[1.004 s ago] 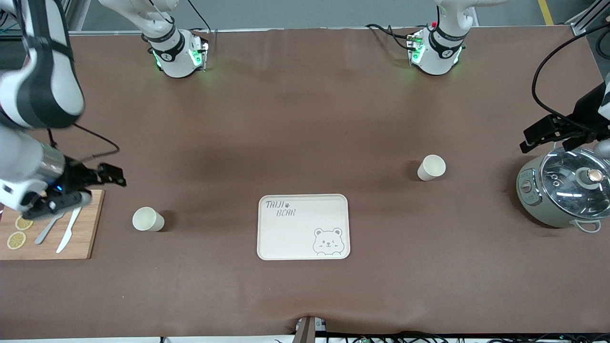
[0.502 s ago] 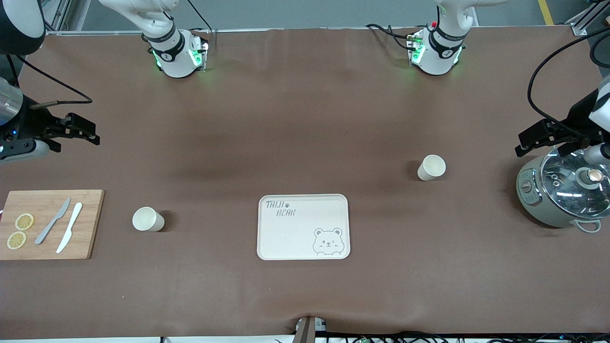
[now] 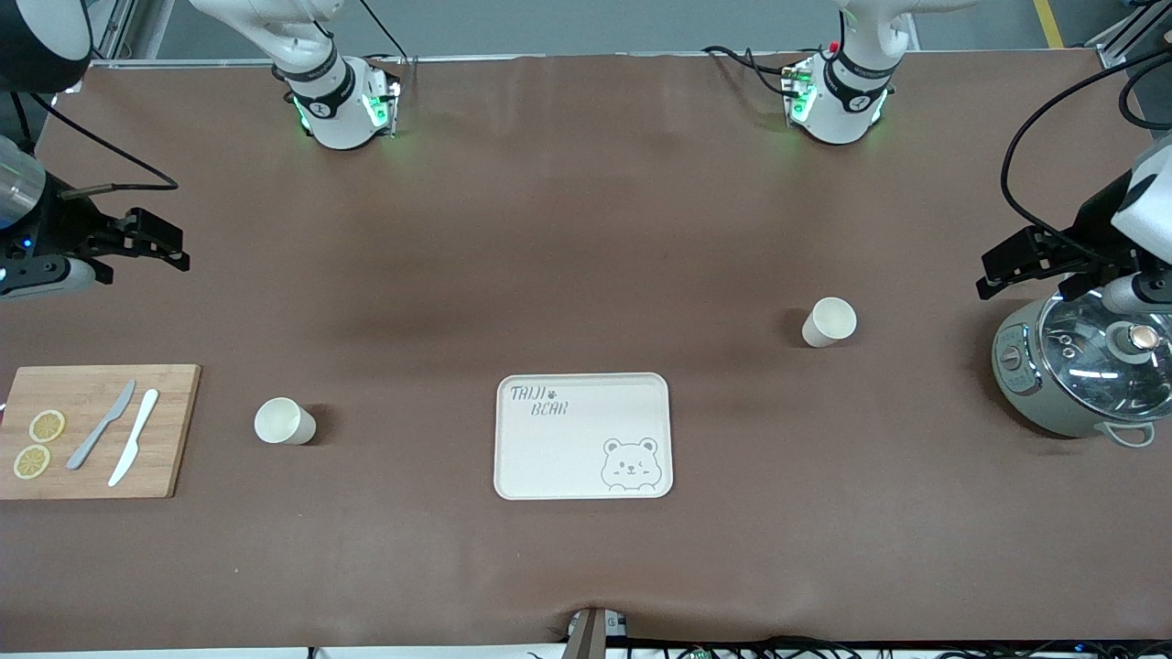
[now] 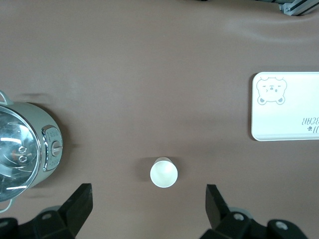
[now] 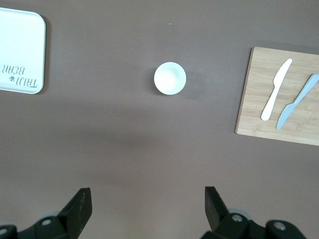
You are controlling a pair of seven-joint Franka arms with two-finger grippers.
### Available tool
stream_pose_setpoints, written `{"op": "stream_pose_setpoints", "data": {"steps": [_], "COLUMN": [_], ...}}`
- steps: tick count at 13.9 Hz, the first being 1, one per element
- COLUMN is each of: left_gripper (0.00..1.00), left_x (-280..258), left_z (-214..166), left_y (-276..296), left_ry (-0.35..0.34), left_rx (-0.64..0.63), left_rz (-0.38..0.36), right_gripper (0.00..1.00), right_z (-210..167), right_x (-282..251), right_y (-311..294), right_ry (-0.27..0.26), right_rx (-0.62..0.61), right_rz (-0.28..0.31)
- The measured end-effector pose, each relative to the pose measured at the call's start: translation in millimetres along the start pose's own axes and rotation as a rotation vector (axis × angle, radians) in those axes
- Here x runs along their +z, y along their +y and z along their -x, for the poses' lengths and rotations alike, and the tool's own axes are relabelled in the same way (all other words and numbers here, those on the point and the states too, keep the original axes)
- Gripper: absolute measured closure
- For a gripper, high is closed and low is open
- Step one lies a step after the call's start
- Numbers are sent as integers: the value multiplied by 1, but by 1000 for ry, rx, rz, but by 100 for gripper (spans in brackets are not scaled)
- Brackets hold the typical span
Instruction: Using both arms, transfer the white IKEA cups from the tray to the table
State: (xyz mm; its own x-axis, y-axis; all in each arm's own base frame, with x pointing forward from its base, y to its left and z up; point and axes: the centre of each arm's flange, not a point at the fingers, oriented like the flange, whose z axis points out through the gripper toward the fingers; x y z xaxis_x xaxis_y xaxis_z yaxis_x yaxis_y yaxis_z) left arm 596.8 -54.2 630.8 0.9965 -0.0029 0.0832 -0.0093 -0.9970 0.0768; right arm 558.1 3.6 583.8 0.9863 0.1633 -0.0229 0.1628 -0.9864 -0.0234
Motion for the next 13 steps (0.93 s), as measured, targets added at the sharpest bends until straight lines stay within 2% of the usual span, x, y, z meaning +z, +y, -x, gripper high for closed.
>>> {"op": "stream_pose_setpoints", "data": {"steps": [3, 13], "left_gripper": [0, 0], "left_x": [0, 6], "left_z": [0, 17], "left_y": [-2, -1], "left_ry": [0, -30], "left_rx": [-3, -2], "left_rz": [0, -7], "right_gripper": [0, 0], "right_z": [-1, 0], "right_x": [0, 0], "right_y": [-8, 2], "right_ry": [-2, 1], "right_rx": [-16, 3], "right_rz": [20, 22]}}
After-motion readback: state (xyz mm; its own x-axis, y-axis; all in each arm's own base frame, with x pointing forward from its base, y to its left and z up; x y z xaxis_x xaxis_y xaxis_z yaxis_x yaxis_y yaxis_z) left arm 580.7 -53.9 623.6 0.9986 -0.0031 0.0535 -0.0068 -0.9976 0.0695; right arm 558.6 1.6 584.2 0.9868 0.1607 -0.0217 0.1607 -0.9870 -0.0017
